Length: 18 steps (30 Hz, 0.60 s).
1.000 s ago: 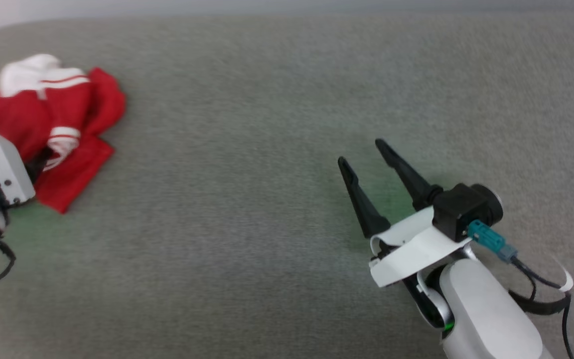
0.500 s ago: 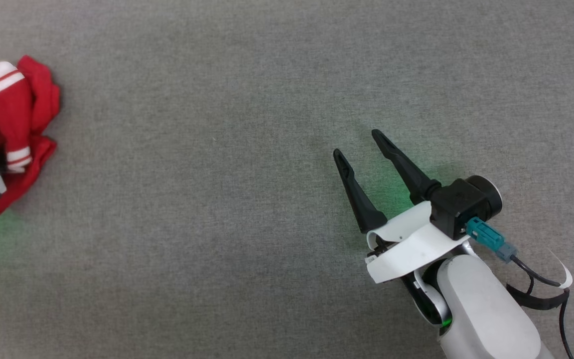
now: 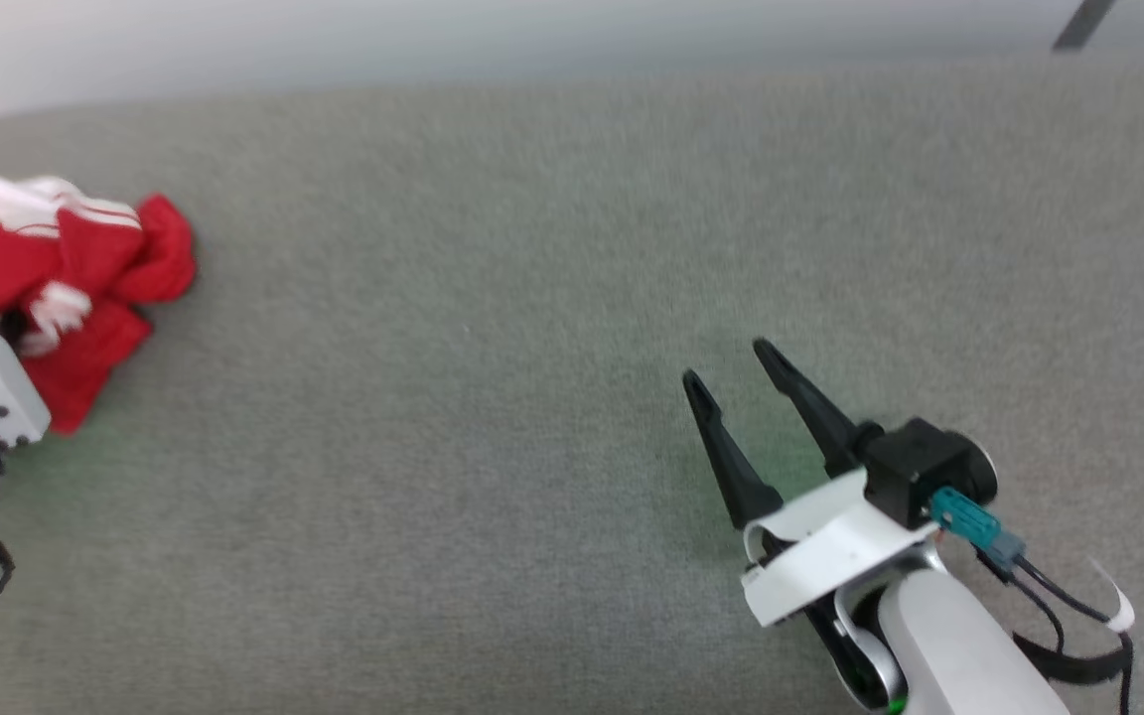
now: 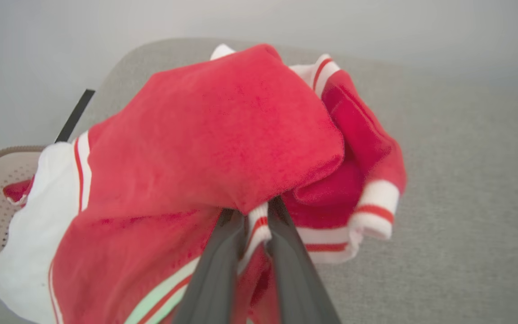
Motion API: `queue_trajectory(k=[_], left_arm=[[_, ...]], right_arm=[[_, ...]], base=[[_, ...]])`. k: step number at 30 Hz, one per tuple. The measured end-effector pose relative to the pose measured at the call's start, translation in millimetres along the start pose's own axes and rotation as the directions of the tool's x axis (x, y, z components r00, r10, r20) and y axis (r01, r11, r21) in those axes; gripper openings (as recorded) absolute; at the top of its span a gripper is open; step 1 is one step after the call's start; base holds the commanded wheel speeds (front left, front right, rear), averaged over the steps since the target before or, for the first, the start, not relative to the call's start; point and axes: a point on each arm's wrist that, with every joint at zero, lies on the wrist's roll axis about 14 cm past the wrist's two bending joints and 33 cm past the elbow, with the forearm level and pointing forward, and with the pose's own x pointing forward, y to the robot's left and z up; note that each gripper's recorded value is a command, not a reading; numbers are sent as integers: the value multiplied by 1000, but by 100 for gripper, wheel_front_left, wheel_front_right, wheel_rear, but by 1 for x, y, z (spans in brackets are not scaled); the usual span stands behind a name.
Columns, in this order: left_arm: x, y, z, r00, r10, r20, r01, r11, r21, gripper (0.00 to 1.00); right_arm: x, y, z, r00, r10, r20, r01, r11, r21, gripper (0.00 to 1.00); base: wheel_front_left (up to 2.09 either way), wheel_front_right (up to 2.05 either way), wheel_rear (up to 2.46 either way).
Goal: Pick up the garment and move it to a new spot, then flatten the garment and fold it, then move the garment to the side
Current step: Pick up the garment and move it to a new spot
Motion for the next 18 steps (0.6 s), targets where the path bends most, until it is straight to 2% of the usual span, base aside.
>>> queue_trajectory(k=[5, 11, 15, 18], left_arm=[[-33, -14, 55, 974, -64, 215, 71, 997, -26, 0], [-75, -70, 101, 903, -246, 353, 233, 969, 80, 0], [-100, -125, 122, 831, -406, 380, 353, 913, 204, 0], [-116, -180, 124, 763, -546, 347, 461, 835, 301, 0]], right_arm=[[-15, 7, 19, 999, -14, 41, 13, 1000, 14, 100], [-34, 8, 41, 994, -46, 98, 45, 999, 14, 100], [-44, 1, 55, 987, -79, 138, 78, 997, 18, 100], [-52, -9, 64, 979, -116, 167, 114, 993, 25, 100]], base=[[0, 0, 0], [0, 0, 0], [0, 0, 0], [0, 0, 0]])
